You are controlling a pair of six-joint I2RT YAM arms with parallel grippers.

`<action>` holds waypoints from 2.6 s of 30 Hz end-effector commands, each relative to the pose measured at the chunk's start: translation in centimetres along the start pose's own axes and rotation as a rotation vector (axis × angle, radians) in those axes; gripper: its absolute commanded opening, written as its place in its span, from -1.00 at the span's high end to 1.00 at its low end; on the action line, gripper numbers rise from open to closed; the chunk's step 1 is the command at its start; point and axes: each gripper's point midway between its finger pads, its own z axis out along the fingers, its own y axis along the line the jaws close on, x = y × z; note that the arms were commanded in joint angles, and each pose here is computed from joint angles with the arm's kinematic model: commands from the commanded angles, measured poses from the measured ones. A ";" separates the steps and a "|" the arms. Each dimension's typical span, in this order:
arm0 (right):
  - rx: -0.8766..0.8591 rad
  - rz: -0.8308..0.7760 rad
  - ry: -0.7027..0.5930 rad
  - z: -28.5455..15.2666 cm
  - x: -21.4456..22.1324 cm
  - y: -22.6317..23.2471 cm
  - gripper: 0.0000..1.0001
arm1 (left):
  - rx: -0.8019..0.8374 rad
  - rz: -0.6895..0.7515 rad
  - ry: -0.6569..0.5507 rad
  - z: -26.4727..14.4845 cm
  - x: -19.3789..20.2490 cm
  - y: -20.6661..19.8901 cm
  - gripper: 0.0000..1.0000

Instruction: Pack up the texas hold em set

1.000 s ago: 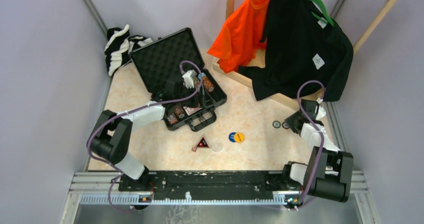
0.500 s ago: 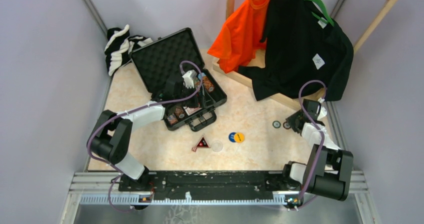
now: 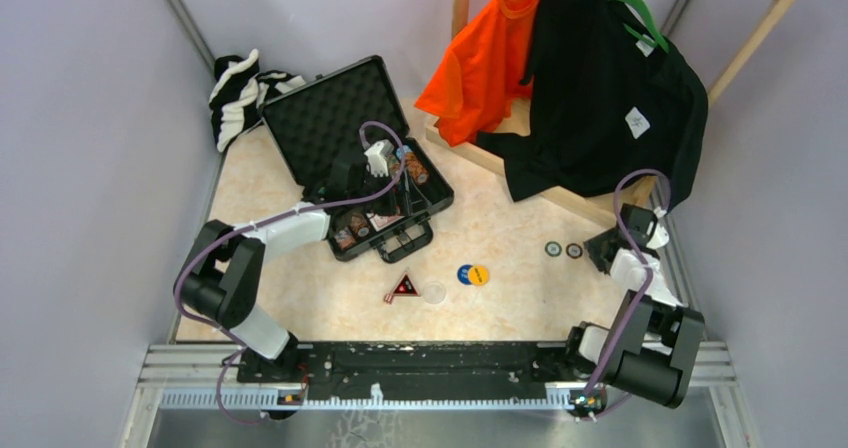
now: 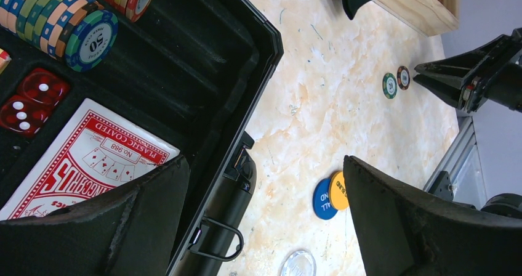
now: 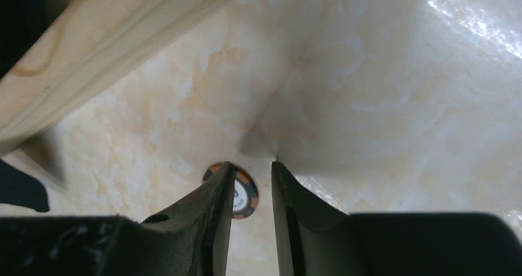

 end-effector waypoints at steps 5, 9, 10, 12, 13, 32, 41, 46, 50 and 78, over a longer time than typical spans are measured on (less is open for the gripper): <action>-0.020 -0.080 0.079 0.9 1.8 0.5 0.41 | 0.037 0.023 -0.019 -0.3 -0.5 -1.0 -0.99; -0.020 -0.138 0.123 1.1 3.1 1.1 0.45 | 0.040 0.024 -0.023 -0.4 -0.5 -1.1 -0.99; -0.022 -0.147 0.130 1.1 3.4 1.2 0.48 | 0.039 0.026 -0.023 -0.5 -0.6 -1.1 -0.99; -0.026 -0.161 0.144 1.0 4.0 1.4 0.51 | 0.036 0.026 -0.026 -0.5 -0.6 -1.1 -0.99; -0.029 -0.164 0.150 1.0 4.3 1.5 0.51 | 0.035 0.027 -0.026 -0.5 -0.6 -1.1 -0.99; -0.084 -0.240 0.318 -0.4 12.0 1.4 0.49 | 0.019 0.029 -0.029 -0.6 -0.7 -0.8 -0.99; -0.153 -0.383 0.377 -1.8 13.1 3.3 0.41 | 0.011 0.029 -0.025 -0.4 -0.6 -0.5 -0.99; -0.136 -0.427 0.171 -3.1 8.5 4.7 0.12 | 0.007 0.029 -0.029 -0.4 -0.7 -0.5 -0.99; -0.016 -0.503 0.082 -3.6 5.2 4.3 -0.13 | 0.024 0.019 -0.021 -0.3 -0.5 -0.7 -0.99; 0.168 -0.567 0.116 -0.6 4.3 2.0 -0.08 | 0.055 0.000 0.007 0.3 0.2 -0.9 -0.99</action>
